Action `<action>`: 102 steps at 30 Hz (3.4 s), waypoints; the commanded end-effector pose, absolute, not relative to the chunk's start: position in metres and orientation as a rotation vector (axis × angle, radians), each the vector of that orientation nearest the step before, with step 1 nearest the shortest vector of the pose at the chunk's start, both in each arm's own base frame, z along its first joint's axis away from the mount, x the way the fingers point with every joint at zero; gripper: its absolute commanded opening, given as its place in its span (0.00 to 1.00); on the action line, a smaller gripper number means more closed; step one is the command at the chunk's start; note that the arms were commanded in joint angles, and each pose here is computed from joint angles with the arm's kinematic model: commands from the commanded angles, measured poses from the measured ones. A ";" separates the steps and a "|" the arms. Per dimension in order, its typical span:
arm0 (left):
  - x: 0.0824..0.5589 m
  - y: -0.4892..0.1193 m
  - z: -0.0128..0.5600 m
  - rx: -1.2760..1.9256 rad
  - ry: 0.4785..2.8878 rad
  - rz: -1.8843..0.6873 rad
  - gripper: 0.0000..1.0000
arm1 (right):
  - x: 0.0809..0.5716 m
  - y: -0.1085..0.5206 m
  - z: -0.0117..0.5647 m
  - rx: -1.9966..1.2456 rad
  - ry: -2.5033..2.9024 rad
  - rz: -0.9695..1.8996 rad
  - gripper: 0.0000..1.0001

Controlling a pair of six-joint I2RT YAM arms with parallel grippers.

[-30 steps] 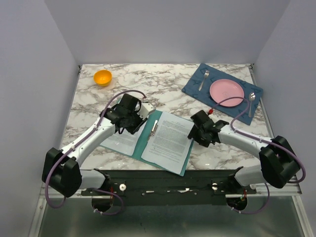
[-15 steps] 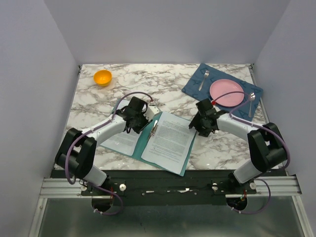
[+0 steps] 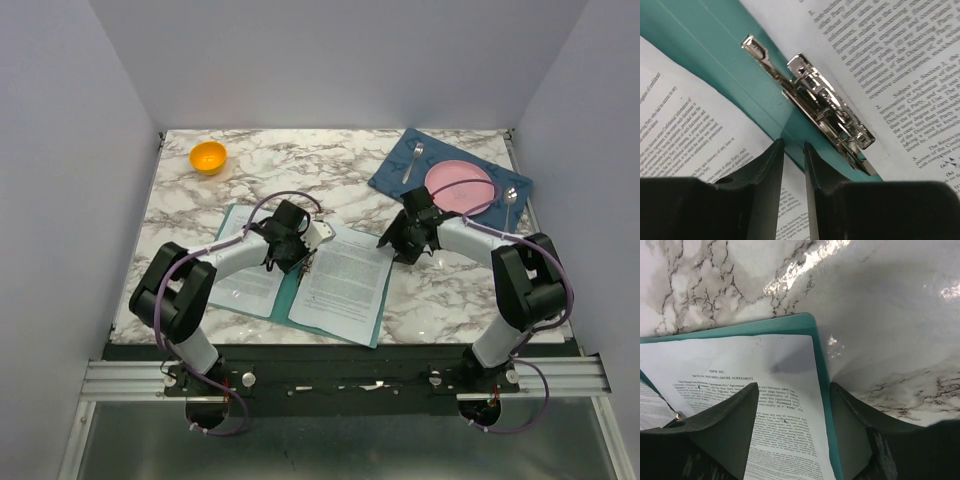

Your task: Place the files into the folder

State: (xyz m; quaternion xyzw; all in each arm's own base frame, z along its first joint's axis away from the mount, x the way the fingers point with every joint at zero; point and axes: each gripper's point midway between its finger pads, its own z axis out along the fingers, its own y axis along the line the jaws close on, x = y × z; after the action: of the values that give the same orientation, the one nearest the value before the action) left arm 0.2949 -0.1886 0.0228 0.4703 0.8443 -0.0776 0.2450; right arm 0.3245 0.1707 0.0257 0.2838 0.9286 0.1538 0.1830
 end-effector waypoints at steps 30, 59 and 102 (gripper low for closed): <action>0.332 -0.090 0.109 0.885 2.405 0.007 0.38 | 0.369 0.211 0.125 0.304 2.437 0.841 0.67; 0.311 -0.039 0.009 0.800 2.737 0.151 0.32 | 0.376 0.377 0.081 -0.109 2.374 1.508 0.67; 0.315 -0.034 0.021 0.772 2.719 0.192 0.30 | 0.355 0.397 0.040 -0.131 2.454 1.610 0.63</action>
State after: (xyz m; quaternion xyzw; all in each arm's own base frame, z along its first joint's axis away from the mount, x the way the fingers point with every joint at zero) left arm 0.3229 -0.0357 0.0221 0.2776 0.9429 0.0723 0.1695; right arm 0.3657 0.3964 0.0503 -0.0309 0.8310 0.5427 0.1184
